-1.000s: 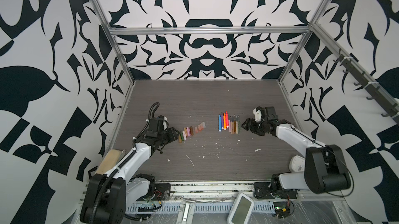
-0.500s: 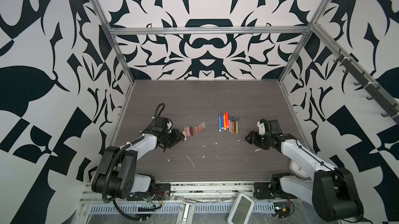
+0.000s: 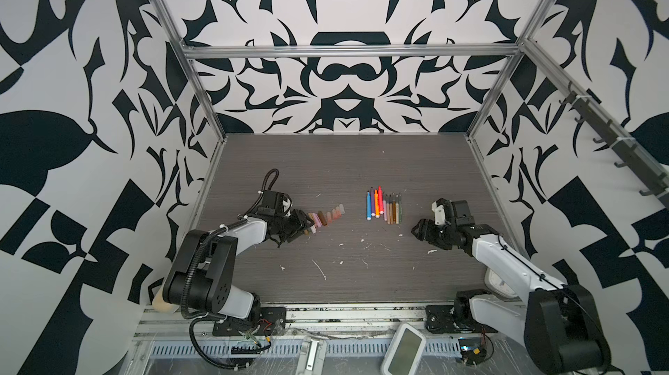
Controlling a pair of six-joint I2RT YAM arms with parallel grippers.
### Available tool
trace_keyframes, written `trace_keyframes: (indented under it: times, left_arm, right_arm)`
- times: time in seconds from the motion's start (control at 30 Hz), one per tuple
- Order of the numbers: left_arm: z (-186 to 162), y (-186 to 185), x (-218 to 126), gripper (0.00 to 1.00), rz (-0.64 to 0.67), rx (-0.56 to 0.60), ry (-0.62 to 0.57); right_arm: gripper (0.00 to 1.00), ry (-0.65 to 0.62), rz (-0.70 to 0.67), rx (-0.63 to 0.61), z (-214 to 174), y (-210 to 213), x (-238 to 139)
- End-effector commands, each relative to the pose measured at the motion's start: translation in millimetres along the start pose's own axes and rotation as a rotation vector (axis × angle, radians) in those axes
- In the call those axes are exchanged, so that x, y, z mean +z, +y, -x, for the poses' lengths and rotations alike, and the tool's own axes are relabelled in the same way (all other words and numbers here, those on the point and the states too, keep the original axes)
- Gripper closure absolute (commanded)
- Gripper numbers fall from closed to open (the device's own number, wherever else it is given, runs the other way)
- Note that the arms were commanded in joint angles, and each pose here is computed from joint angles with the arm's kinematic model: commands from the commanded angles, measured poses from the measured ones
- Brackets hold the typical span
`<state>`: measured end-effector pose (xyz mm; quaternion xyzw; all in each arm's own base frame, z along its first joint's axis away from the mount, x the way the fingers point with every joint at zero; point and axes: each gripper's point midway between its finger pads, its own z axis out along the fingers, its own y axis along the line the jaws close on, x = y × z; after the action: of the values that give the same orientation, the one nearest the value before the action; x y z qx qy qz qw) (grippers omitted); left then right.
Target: Open the pen caps
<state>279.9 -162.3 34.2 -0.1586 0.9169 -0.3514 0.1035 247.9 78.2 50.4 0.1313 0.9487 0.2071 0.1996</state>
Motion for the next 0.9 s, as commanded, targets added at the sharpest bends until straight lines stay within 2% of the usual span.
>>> trace_keyframes:
  times: [0.0, 0.17, 0.27, 0.33, 0.37, 0.4, 0.43, 0.7, 0.87]
  left_arm:
    - [-3.4, 7.2, 4.2, 0.43, 0.026, -0.014, 0.019]
    - [-6.2, 6.5, -1.5, 0.43, 0.033, -0.005, 0.017]
    - [-3.7, -3.8, -22.4, 0.42, 0.028, 0.03, -0.047]
    - [4.6, -15.4, -49.4, 0.36, 0.029, 0.076, -0.157]
    - [8.3, -19.9, -63.0, 0.25, 0.033, 0.096, -0.212]
    - [13.5, -23.6, -76.4, 0.1, 0.042, 0.118, -0.272]
    - [18.9, -24.0, -89.3, 0.0, 0.065, 0.138, -0.332]
    - [76.5, -19.8, -159.3, 0.01, 0.257, 0.26, -0.778]
    - [98.8, -29.5, -187.3, 0.01, 0.186, 0.289, -1.058]
  right_arm:
    - [0.32, -0.025, 0.009, -0.002, 5.2, 2.7, -3.6]
    - [0.33, -0.048, -0.01, -0.006, 10.8, 2.7, -10.4]
    - [0.33, -0.112, -0.065, -0.014, 24.0, -1.3, -24.5]
    - [0.32, -0.18, -0.102, -0.024, 36.6, -3.0, -38.2]
    - [0.32, -0.223, -0.122, -0.032, 44.7, -3.4, -46.5]
    - [0.32, -0.259, -0.136, -0.038, 51.1, -3.7, -53.2]
    - [0.31, -0.3, -0.155, -0.044, 58.4, -4.5, -60.8]
    - [0.31, -0.645, -0.269, -0.053, 115.3, -6.7, -120.6]
    - [0.18, -0.831, -0.251, -0.057, 126.8, -5.9, -145.0]
